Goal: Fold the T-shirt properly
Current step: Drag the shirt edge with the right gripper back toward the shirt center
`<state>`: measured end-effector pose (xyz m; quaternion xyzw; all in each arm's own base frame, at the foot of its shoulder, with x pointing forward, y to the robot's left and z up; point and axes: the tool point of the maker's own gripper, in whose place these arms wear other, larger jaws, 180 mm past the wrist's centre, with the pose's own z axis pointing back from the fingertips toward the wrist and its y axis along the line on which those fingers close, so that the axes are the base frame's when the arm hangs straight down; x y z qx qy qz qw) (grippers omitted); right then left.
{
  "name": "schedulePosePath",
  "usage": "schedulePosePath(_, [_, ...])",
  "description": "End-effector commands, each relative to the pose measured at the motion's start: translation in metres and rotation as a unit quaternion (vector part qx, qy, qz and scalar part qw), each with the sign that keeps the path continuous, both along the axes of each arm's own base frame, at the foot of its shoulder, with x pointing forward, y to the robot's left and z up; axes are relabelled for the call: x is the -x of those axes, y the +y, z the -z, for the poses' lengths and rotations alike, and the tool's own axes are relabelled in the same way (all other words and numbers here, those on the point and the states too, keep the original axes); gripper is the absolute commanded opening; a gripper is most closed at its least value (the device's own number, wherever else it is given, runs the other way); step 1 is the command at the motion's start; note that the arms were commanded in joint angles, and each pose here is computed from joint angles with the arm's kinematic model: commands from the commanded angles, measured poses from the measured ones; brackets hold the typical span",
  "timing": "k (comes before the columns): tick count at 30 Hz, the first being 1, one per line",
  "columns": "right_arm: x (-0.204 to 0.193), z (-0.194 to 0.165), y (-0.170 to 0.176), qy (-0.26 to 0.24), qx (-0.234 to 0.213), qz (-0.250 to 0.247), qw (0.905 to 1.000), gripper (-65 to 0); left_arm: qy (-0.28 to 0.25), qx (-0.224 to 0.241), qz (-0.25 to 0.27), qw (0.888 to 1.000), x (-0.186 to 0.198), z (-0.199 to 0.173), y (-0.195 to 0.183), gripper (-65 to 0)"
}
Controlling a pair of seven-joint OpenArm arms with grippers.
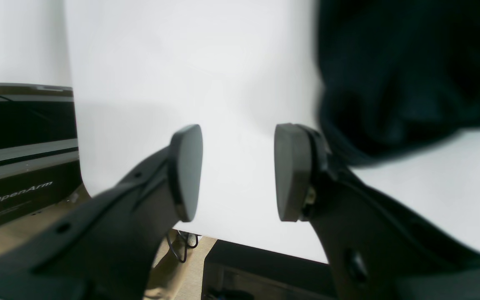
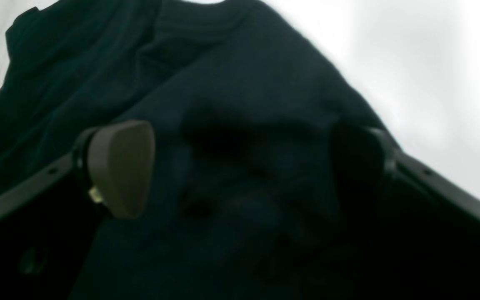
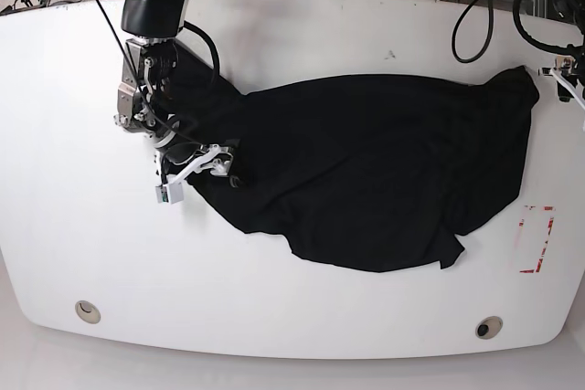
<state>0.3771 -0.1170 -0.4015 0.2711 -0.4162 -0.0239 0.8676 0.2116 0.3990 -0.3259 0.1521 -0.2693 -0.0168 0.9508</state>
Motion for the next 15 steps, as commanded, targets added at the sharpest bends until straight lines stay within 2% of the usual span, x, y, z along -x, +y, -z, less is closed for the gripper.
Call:
schedulePosePath(1, [0.005, 0.009, -0.001, 0.023, 0.016, -0.015, 0.9995, -5.2, -0.008, -0.015, -0.012, 1.000, -0.001, -0.012, 0.009, -37.5])
schedulePosePath(8, [0.009, 0.011, 0.001, 0.030, 0.021, -0.022, 0.9991, -14.1, -0.024, -0.011, -0.037, 0.999, -0.001, -0.018, 0.018, -37.4])
schedulePosePath(12, [0.006, 0.006, 0.001, 0.023, 0.017, -0.018, 0.9994, -14.4, -0.042, -0.006, -0.047, 0.998, -0.008, -0.027, 0.021, -37.5])
schedulePosePath(15, [0.007, 0.006, 0.000, 0.022, 0.017, -0.015, 0.9995, -12.2, -0.053, 0.000, -0.049, 0.997, -0.013, -0.029, 0.020, -37.5])
